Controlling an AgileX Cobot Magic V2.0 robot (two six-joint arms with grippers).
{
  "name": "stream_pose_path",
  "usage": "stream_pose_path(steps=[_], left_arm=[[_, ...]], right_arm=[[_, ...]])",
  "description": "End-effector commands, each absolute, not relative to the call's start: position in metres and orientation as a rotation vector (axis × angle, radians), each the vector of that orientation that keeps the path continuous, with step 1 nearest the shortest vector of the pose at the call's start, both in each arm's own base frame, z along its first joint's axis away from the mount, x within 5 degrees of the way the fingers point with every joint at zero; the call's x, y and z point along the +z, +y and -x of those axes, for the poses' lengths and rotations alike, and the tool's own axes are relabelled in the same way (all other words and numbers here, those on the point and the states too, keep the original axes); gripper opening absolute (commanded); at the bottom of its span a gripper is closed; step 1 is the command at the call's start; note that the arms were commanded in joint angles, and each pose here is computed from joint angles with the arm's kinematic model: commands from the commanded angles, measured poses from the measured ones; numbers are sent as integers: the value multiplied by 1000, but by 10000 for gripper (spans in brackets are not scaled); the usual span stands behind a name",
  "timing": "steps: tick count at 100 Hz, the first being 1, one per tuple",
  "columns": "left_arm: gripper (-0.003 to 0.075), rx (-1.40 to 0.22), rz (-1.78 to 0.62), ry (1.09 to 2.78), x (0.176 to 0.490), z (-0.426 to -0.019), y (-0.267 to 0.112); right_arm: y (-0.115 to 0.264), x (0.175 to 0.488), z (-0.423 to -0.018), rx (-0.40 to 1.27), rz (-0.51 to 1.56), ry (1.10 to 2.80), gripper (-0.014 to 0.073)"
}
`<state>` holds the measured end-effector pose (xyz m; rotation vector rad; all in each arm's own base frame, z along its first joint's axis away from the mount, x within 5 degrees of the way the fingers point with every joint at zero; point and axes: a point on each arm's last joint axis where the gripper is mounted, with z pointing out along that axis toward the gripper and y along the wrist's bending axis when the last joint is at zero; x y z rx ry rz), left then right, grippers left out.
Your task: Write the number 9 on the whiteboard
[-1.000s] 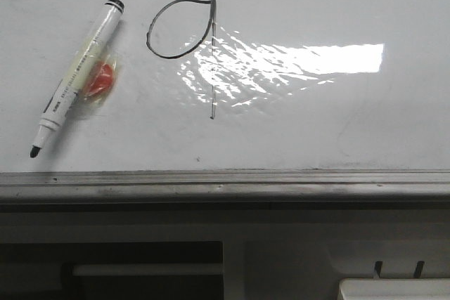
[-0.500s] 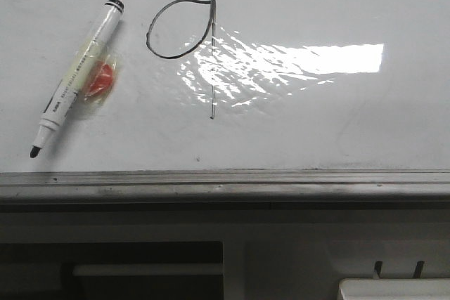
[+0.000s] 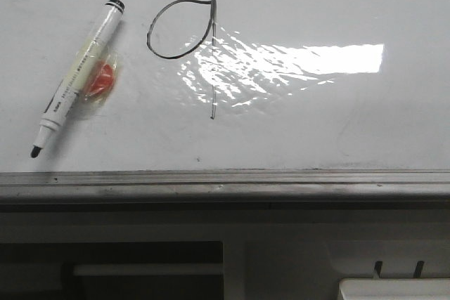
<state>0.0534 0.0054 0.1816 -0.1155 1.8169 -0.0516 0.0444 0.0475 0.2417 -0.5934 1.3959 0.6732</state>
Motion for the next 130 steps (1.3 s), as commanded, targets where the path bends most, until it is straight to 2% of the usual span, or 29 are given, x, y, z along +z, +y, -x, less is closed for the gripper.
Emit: stream_pose_path(steps=[1,28,40,51,130], left_arm=[[-20,-61,107,1791,173,-54,5],[-20,-64,115,1791,173,-54,5],[-20,-128,221,1801,171,-53,3],[-20,-84,200,1796,172,-53,4],[-20,-92,194,1795,172,-53,3]], right_arm=[[47,257,-44,677,568,1305,-71],[47,257,-44,677,568,1305,-71],[47,257,-44,677,568,1305,-71],[47,257,-44,677,568,1305,-71],[47,257,-44,677,568,1305,-71]])
